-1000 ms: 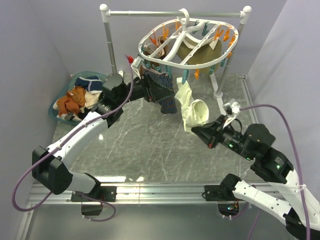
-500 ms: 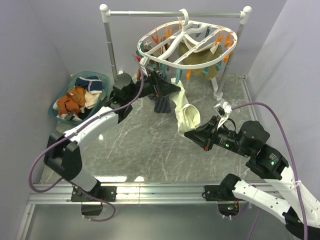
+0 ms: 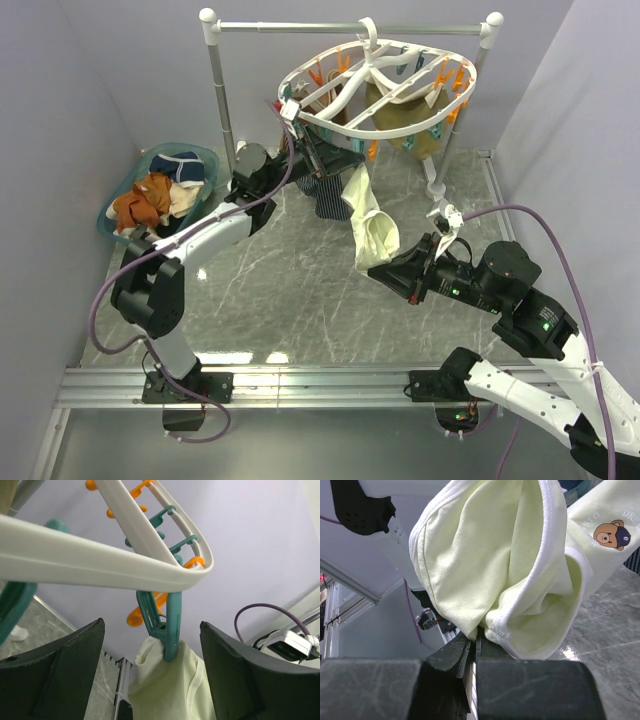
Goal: Remove the underwear clipped to the hanger
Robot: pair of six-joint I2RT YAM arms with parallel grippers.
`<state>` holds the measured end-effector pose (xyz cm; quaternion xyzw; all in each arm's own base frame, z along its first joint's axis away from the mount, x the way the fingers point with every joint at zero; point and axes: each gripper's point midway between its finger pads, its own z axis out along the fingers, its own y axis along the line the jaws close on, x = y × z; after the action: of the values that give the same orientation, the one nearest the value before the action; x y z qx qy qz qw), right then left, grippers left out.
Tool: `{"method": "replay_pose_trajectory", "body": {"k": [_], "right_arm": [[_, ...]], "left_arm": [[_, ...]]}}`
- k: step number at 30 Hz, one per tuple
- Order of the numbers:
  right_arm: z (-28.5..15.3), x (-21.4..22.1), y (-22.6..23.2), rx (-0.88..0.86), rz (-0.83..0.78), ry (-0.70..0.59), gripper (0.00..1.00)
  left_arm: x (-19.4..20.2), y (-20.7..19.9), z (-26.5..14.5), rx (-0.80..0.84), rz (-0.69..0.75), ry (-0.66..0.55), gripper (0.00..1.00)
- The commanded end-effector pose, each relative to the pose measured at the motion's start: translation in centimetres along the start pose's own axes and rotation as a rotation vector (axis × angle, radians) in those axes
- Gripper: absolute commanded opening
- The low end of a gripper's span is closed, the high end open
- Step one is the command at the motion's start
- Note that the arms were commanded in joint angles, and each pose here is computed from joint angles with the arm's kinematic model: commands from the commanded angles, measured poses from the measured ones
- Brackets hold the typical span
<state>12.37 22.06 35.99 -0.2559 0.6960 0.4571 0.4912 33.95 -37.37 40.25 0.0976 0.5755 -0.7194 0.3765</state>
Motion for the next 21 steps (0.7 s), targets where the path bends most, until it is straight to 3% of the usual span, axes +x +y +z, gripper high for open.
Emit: {"method": "replay_pose_trajectory", "body": {"k": [1,6,21], "right_arm": [[-0.8,-2.0,1.5,-0.050,-0.017,-0.054,0.00],[-0.9,-1.9,1.7,-0.063,-0.018,-0.049,0.00],[-0.3,-1.6,2.0,-0.090,-0.017,-0.029,0.00]], "left_arm": [[-1.4,-3.4,0.4,0.145,-0.008,-0.021,0.82],[-2.5,-3.4,0.2,0.195,-0.069,-0.063,0.81],[-3.0,-4.2,0.8,0.251,-0.103,-0.042,0.53]]}}
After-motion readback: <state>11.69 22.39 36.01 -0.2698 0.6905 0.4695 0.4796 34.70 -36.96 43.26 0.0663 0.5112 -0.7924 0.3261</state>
